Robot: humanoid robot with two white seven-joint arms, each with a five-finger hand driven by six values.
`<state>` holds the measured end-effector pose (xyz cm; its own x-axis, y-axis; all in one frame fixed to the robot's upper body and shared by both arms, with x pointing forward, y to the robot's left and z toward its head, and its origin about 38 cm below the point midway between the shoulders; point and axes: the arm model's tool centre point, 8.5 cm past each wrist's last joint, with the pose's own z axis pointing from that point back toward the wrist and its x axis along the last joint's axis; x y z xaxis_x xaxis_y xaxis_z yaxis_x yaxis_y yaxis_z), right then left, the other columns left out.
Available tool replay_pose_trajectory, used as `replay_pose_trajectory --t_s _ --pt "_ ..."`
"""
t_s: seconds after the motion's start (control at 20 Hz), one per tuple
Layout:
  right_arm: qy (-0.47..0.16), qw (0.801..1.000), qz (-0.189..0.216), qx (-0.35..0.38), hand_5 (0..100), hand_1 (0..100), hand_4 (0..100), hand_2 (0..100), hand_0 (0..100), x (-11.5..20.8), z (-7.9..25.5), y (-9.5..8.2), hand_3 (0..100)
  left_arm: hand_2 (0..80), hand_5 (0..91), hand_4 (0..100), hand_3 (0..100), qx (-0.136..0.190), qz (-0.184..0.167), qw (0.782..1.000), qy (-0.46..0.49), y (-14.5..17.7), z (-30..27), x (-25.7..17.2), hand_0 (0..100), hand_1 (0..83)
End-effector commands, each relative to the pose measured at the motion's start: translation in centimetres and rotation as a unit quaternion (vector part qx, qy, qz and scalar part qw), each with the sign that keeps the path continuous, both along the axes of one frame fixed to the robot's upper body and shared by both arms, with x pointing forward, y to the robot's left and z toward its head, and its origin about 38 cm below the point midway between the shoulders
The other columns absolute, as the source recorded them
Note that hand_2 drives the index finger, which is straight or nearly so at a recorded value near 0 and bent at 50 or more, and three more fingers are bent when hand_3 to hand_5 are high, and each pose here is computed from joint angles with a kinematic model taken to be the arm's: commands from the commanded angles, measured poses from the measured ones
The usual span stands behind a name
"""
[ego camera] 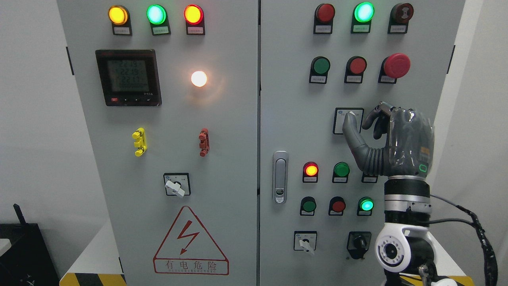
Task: Rotate and turn off gray switch
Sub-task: 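Open the right hand's fingers and pull back from the switch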
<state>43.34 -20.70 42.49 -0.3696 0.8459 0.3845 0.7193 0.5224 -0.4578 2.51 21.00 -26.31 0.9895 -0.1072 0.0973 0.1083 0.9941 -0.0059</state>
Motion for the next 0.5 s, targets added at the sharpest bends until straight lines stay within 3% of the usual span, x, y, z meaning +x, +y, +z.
replay_pose_trajectory --t_s 0.0,0.1,0.2,0.3,0.45 --pt "-0.056 0.998 0.016 -0.018 100 38 88 68 37 -2.4 0.3 0.6 94 0.0 0.0 0 0 -0.001 0.016 1.000 0.000 0.0 0.0 0.0 12 38.9" --pt "-0.094 0.994 0.031 -0.035 99 38 90 63 36 -3.3 -0.2 0.8 94 0.0 0.0 0 0 -0.001 0.016 1.000 0.000 0.0 0.0 0.0 12 38.9" --pt "-0.106 0.992 0.044 -0.057 92 37 89 56 36 -4.0 -1.3 0.7 94 0.0 0.0 0 0 -0.001 0.017 1.000 0.000 0.0 0.0 0.0 12 38.9" --pt "-0.102 0.991 0.053 -0.066 72 36 75 50 36 -4.6 -2.6 0.8 87 0.0 0.0 0 0 -0.001 0.016 1.000 -0.001 0.0 0.0 0.0 12 38.9" --pt "-0.092 0.991 0.064 -0.077 32 32 42 47 36 -5.1 -4.1 0.8 59 0.0 0.0 0 0 -0.001 0.016 1.000 0.000 0.0 0.0 0.0 12 38.9"
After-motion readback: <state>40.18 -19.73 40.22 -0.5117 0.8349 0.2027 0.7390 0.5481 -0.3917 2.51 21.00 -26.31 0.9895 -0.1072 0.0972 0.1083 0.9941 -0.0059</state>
